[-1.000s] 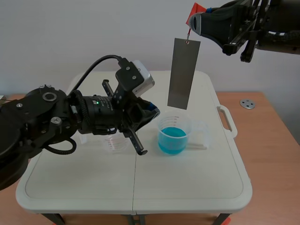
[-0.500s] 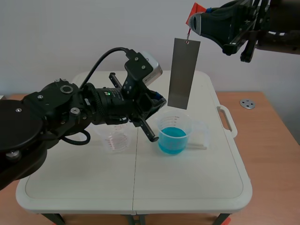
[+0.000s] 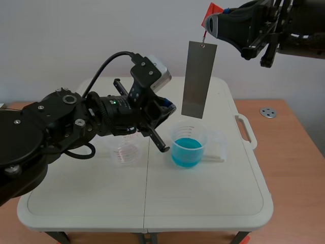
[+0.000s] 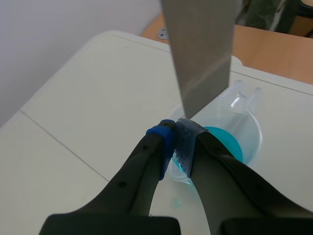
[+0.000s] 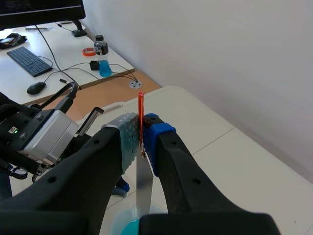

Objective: Hold the metal plate by the orange handle, dip it into the blue solution, take it out and point at it, then put the plate back in the beaker on the left.
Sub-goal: 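Point at the plate with the left hand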

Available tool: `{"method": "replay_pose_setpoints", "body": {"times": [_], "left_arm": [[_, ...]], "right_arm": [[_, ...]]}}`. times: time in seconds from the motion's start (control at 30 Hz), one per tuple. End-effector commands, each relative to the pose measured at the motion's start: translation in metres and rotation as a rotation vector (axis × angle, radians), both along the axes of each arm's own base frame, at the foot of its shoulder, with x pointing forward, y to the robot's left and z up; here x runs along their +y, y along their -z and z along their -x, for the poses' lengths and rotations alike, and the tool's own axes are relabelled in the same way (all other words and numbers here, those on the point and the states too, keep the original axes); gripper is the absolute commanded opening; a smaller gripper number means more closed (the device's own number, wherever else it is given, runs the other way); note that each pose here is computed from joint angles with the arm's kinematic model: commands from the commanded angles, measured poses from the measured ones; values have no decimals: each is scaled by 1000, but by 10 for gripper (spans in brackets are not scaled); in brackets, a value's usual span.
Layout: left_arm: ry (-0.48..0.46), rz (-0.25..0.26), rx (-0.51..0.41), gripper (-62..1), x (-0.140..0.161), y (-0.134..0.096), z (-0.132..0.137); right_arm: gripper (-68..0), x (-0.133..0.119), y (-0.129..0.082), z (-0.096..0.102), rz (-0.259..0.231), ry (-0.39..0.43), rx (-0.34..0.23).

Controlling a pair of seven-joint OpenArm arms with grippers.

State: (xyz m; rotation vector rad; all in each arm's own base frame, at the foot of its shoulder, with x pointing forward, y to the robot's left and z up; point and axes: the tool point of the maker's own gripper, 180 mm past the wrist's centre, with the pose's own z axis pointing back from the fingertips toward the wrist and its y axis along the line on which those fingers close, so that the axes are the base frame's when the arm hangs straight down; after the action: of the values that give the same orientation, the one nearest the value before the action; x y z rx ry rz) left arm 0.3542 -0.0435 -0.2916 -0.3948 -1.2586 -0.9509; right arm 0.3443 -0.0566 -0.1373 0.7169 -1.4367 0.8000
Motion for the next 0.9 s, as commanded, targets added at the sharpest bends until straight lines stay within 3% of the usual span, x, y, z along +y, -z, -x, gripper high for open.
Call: {"method": "replay_pose_setpoints", "body": {"times": [0.0, 0.13, 0.53, 0.73, 0.87], "left_arm": [[-29, 29, -23, -591, 11, -8, 0], [-80, 49, -20, -591, 39, -9, 10], [-206, 8, 67, -591, 153, -9, 73], [-350, -47, 114, -591, 219, 2, 108], [-405, -90, 171, -591, 248, 15, 141]], "right_arm": [[-660, -3, -16, -2, -26, -2, -38], [-660, -3, -16, -2, -31, -3, -37], [-660, -3, -16, -2, -30, -3, -37], [-660, -3, -16, -2, -30, -3, -37], [-660, -3, -16, -2, -29, -3, -36]]}}
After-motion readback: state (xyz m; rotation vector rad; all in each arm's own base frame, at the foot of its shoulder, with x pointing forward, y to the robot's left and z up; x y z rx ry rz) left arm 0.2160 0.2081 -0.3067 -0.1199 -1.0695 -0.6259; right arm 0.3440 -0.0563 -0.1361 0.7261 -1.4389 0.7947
